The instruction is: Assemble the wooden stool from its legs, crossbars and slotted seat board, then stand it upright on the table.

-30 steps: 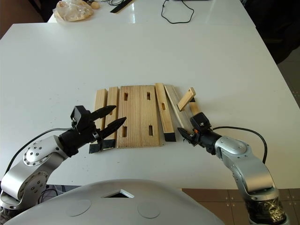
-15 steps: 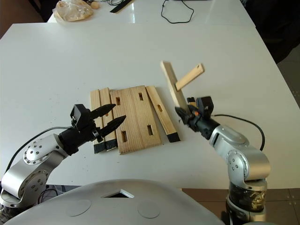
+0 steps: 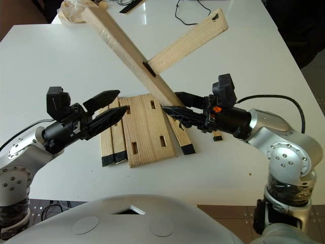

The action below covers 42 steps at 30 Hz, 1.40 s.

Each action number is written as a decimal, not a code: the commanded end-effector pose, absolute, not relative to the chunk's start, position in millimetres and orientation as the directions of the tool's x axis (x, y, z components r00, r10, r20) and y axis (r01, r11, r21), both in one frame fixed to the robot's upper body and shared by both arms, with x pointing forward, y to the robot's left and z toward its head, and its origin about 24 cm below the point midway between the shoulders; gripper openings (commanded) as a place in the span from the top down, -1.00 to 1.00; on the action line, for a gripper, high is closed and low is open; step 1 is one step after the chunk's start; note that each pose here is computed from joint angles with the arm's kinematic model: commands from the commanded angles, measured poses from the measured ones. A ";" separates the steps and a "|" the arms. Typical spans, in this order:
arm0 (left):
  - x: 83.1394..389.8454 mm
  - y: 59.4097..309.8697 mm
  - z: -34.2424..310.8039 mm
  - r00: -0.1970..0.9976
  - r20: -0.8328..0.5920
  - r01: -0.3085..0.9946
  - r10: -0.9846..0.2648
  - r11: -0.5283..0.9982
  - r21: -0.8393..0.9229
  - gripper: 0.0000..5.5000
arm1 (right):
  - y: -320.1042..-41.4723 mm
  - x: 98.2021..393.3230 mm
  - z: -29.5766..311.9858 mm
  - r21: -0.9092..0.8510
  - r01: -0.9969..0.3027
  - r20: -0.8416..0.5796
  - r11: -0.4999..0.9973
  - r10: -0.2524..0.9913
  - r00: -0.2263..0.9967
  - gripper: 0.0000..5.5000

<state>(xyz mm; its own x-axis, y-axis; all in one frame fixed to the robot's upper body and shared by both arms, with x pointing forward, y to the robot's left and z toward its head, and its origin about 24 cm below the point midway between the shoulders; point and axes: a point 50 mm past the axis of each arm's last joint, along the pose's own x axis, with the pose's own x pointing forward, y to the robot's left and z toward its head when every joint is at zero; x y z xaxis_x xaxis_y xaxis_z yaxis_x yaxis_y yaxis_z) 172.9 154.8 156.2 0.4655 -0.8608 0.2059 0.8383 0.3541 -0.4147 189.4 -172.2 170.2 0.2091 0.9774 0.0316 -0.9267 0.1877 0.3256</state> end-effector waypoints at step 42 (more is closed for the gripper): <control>163.2 133.8 176.6 0.162 0.215 0.961 -0.963 0.105 -0.256 0.26 | -181.2 199.2 149.5 0.282 -0.959 -0.139 -0.019 0.988 -0.061 0.25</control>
<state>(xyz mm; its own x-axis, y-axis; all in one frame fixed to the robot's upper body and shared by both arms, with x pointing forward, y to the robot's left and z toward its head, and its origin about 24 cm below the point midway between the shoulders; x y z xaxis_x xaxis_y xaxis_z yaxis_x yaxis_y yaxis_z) 164.1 133.6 175.5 0.1708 -0.9615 0.2152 0.9623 0.1159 -0.2462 193.6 -177.2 146.3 -0.1220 0.9886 -0.0885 -0.9479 -0.0896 0.3056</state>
